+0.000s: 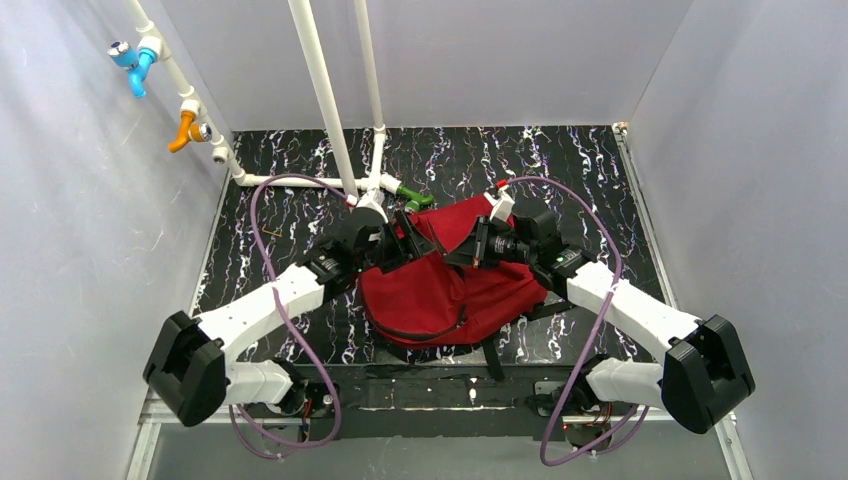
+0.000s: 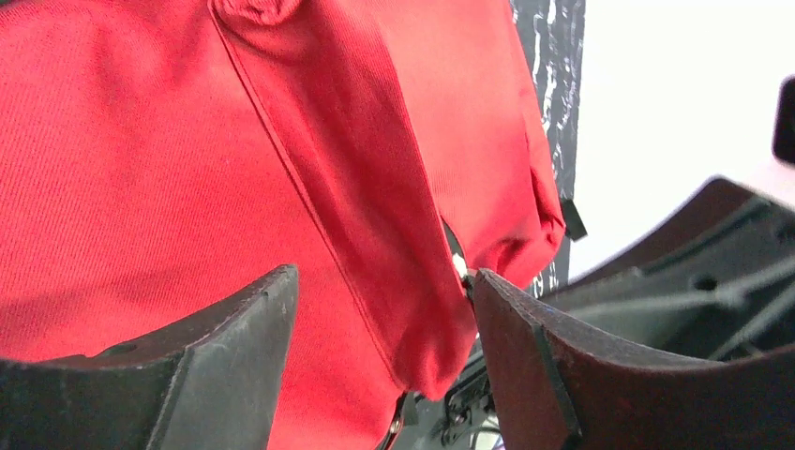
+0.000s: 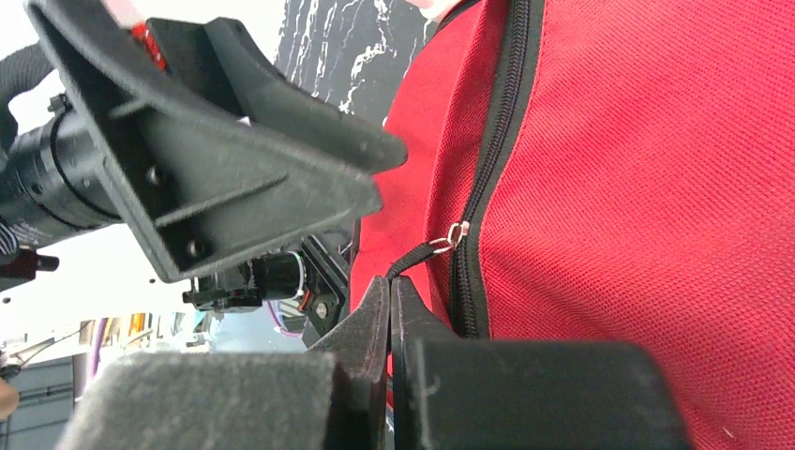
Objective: Pack the student bag
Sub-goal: Zip the student bag at the center of the board.
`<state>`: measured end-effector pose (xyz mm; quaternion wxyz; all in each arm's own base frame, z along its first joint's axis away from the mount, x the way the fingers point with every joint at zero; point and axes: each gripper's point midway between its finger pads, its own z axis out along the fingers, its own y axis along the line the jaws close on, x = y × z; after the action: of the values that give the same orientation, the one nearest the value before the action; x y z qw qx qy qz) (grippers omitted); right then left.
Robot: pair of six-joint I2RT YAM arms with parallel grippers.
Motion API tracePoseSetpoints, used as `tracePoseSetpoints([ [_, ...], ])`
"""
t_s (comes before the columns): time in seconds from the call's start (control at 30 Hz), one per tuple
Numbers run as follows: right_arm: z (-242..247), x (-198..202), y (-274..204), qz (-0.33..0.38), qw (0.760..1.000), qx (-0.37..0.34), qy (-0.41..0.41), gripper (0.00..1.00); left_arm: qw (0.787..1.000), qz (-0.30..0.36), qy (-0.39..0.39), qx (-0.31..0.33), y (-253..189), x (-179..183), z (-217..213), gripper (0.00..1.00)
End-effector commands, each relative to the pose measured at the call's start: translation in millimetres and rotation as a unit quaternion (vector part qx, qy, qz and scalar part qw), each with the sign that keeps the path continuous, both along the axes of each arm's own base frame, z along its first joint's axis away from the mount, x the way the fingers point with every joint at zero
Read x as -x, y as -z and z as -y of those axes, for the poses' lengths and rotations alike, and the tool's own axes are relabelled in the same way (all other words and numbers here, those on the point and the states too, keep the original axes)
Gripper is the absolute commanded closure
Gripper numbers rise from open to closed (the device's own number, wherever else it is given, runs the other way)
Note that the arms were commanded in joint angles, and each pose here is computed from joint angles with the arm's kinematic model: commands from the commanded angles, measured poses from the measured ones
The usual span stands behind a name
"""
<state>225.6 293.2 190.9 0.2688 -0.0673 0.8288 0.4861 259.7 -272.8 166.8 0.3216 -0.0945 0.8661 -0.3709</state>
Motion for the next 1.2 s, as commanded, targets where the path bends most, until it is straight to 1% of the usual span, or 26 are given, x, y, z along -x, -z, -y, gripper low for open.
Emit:
tracePoseSetpoints([
  [0.0,1,8,-7,0.022,0.999,-0.003,-0.028,0.99,0.998,-0.023,-0.056,-0.011,-4,-27,4,0.32],
  [0.1,1,9,-7,0.024,0.999,-0.003,-0.034,0.99,0.998,-0.028,-0.056,-0.012,4,-39,13,0.35],
  [0.13,1,10,-7,0.023,0.999,-0.003,-0.037,0.99,0.998,-0.026,-0.056,-0.014,8,-42,15,0.37],
  [0.17,1,12,-6,0.02,0.999,-0.002,-0.041,0.99,0.998,-0.026,-0.056,-0.022,12,-45,15,0.42],
  [0.2,1,14,-5,0.017,0.999,-0.003,-0.045,0.99,0.998,-0.015,-0.056,-0.022,12,-50,17,0.48],
  [0.27,3,22,-2,0.008,0.999,-0.001,-0.053,0.99,0.998,-0.01,-0.059,-0.032,18,-55,15,0.64],
  [0.3,7,29,5,-0.002,0.998,0.007,-0.058,0.99,0.997,-0.01,-0.063,-0.034,21,-58,12,0.74],
  [0.33,12,37,10,-0.009,0.998,0.016,-0.064,0.99,0.997,-0.009,-0.067,-0.038,23,-61,9,0.82],
  [0.37,20,48,18,-0.021,0.997,0.031,-0.069,0.99,0.997,-0.01,-0.068,-0.042,26,-63,7,0.89],
  [0.4,26,55,23,-0.02,0.996,0.039,-0.074,0.99,0.997,-0.011,-0.067,-0.044,28,-65,5,0.96],
  [0.43,35,67,32,-0.033,0.995,0.054,-0.078,0.99,0.997,-0.013,-0.067,-0.044,29,-68,3,1.0],
  [0.47,42,76,38,-0.036,0.994,0.061,-0.081,0.99,0.997,-0.015,-0.068,-0.043,29,-71,1,1.0],
  [0.57,62,106,59,-0.072,0.991,0.079,-0.086,0.99,0.997,-0.011,-0.064,-0.039,26,-76,0,1.0],
  [0.67,75,128,75,-0.102,0.989,0.072,-0.073,0.99,0.998,-0.007,-0.057,-0.035,21,-73,0,1.0],
  [0.73,75,128,73,-0.1,0.992,0.053,-0.055,0.99,0.998,-0.005,-0.053,-0.032,19,-70,1,1.0],
  [0.83,70,115,63,-0.086,0.995,0.037,-0.036,0.99,0.999,-0.009,-0.024,-0.02,16,-57,5,1.0],
  [0.87,66,109,56,-0.077,0.996,0.034,-0.032,0.99,1.0,-0.008,-0.017,-0.018,14,-54,5,0.94],
  [0.9,64,102,52,-0.071,0.996,0.037,-0.028,0.96,1.0,-0.007,-0.007,-0.014,12,-49,5,0.84],
  [0.93,62,94,46,-0.057,0.997,0.041,-0.026,0.85,1.0,-0.005,0.0,-0.01,10,-44,5,0.74],
  [0.97,60,86,42,-0.046,0.997,0.05,-0.023,0.71,1.0,-0.004,0.009,-0.006,8,-39,5,0.68],
  [1.0,58,77,35,-0.03,0.998,0.058,-0.02,0.59,1.0,0.0,0.017,-0.003,5,-35,4,0.63],
  [1.03,56,68,25,-0.011,0.998,0.065,-0.019,0.5,1.0,0.008,0.028,0.002,-1,-28,3,0.57],
  [1.07,54,61,19,0.002,0.997,0.074,-0.023,0.43,0.999,0.013,0.037,0.005,-4,-23,2,0.55],
  [1.1,51,56,8,0.019,0.997,0.075,-0.029,0.38,0.999,0.022,0.047,0.01,-10,-18,2,0.53],
  [1.17,43,50,-8,0.045,0.995,0.073,-0.053,0.31,0.997,0.038,0.068,0.021,-23,-6,0,0.52],
])
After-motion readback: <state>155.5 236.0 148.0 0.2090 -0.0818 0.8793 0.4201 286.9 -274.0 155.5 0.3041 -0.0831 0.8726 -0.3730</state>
